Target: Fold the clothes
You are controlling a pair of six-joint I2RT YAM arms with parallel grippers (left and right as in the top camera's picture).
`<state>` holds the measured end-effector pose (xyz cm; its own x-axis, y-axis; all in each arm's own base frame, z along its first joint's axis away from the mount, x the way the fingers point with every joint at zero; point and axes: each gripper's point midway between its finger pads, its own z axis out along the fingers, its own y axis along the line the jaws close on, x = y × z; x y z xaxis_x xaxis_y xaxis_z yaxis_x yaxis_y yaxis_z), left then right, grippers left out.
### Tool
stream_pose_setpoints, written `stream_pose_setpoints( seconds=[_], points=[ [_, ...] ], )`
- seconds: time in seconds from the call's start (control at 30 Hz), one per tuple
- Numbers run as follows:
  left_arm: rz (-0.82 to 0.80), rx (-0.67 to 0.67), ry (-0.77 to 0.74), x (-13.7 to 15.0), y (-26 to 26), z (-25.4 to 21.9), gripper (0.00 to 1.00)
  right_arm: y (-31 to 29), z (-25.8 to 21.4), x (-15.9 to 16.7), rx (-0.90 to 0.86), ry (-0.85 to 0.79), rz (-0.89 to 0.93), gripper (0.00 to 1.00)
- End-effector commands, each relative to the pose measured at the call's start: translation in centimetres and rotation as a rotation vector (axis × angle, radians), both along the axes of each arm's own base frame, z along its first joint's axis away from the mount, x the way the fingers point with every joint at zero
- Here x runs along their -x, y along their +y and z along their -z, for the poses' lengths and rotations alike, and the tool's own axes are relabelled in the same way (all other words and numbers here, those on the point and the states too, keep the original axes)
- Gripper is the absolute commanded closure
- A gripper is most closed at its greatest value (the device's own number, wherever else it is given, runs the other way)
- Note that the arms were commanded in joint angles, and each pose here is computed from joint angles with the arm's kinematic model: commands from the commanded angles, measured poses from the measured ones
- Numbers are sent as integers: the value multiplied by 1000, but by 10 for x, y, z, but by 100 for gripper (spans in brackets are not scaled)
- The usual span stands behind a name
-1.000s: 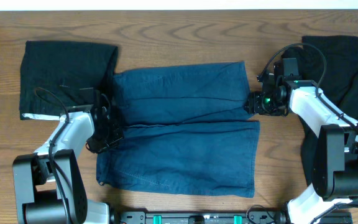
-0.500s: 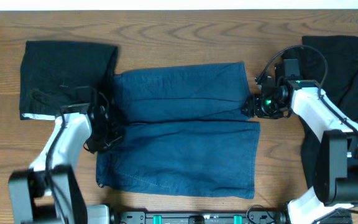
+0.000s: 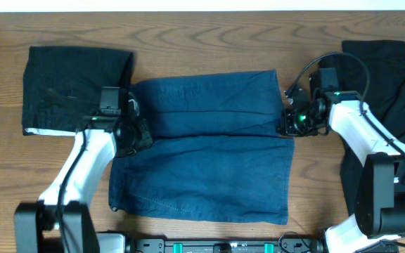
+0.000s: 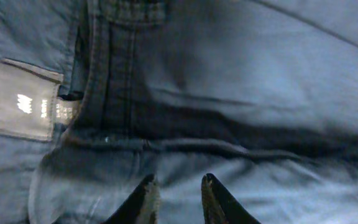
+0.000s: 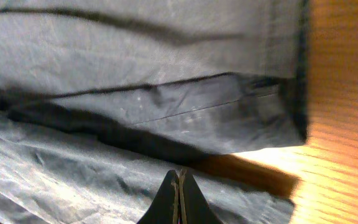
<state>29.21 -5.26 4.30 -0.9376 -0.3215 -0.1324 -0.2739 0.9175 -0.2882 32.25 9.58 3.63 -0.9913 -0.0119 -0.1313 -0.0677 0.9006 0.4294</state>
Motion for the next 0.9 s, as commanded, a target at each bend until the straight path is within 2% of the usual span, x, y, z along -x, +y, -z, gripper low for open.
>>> stream_pose_setpoints(
  seconds=[0.0, 0.03, 0.17, 0.4, 0.63, 0.87],
  points=[
    [-8, -76, 48, -1, 12, 19, 81, 12, 9, 13, -16, 15, -39, 99],
    [-13, -101, 60, -1, 16, 24, 85, 13, 13, 15, -15, 19, -40, 99],
    [-15, -128, 90, -1, 21, 38, 86, 12, 29, 21, -4, 26, -21, 99],
    [-31, -201, 69, -14, 33, 55, 85, -25, 53, 17, 202, 14, 126, 98],
    [-15, -152, 73, -20, 21, 71, 85, -54, 57, 14, 341, -1, 181, 96],
    [60, -79, 5, -32, -15, 66, 85, -80, 55, 8, 344, 9, 288, 95]
  ],
)
